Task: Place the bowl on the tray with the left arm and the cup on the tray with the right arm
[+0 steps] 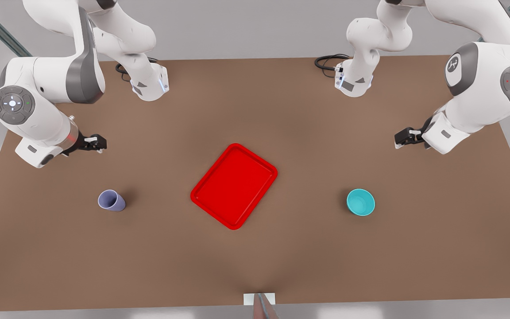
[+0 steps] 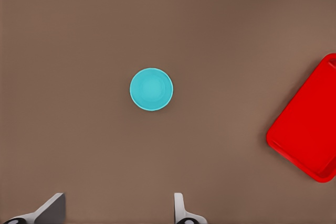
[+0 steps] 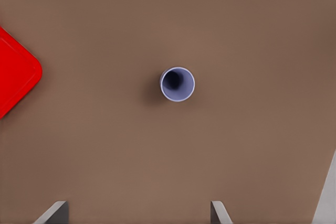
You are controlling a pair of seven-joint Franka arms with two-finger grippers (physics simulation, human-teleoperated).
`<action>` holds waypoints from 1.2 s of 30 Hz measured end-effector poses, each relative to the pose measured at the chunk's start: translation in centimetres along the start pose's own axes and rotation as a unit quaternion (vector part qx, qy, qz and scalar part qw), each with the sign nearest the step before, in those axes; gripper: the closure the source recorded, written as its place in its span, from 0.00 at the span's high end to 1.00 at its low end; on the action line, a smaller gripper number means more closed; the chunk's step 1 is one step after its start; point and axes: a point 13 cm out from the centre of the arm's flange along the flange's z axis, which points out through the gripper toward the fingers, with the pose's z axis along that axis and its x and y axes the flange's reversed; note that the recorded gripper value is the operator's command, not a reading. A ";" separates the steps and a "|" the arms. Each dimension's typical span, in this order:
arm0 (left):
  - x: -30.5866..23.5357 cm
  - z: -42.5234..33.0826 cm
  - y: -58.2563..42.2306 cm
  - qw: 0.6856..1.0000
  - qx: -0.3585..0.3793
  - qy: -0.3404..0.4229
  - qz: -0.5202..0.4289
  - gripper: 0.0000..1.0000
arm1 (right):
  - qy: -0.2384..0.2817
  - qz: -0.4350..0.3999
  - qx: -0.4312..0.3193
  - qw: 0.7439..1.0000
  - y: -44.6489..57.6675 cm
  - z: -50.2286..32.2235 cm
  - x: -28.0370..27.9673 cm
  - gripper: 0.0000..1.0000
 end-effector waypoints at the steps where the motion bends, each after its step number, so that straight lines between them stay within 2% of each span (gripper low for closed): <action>1: 0.0 0.0 0.1 1.000 0.000 0.000 -0.001 1.00 | -0.001 0.000 0.000 1.000 0.0 0.0 0.0 1.00; 3: -0.7 1.7 0.7 1.000 -0.003 0.014 -0.010 1.00 | -0.001 -0.001 0.000 1.000 0.1 0.0 -0.1 1.00; 6: -5.1 13.4 2.3 0.996 -0.013 0.079 -0.036 1.00 | 0.000 -0.002 0.000 1.000 0.0 0.2 -0.2 1.00; 8: -5.2 21.5 3.1 0.992 0.009 0.109 -0.062 1.00 | 0.005 -0.004 -0.001 1.000 0.1 0.6 -0.3 1.00; 13: -7.1 30.0 2.7 0.986 0.076 0.088 -0.116 1.00 | 0.020 -0.014 -0.001 1.000 0.8 2.0 -0.7 1.00; 17: -9.6 33.2 6.1 0.986 0.096 0.056 -0.126 1.00 | 0.028 -0.020 -0.001 0.999 1.4 2.7 -0.9 1.00; 32: -9.3 40.3 5.9 0.993 0.109 0.043 0.019 1.00 | 0.049 -0.024 0.000 0.999 1.5 4.1 -0.5 1.00; 33: -9.4 40.7 5.8 0.993 0.110 0.041 0.025 0.90 | 0.049 -0.023 0.000 0.999 1.5 4.1 -0.5 1.00; 34: -9.5 40.8 5.7 0.993 0.110 0.038 0.031 0.63 | 0.049 -0.023 0.000 0.999 1.5 4.1 -0.5 1.00; 35: -9.6 40.9 5.5 0.993 0.111 0.035 0.037 0.50 | 0.049 -0.024 0.000 0.999 1.6 4.1 -0.5 1.00; 36: -9.7 40.9 5.2 0.992 0.112 0.032 0.043 0.49 | 0.050 -0.024 0.000 0.998 1.6 4.1 -0.4 1.00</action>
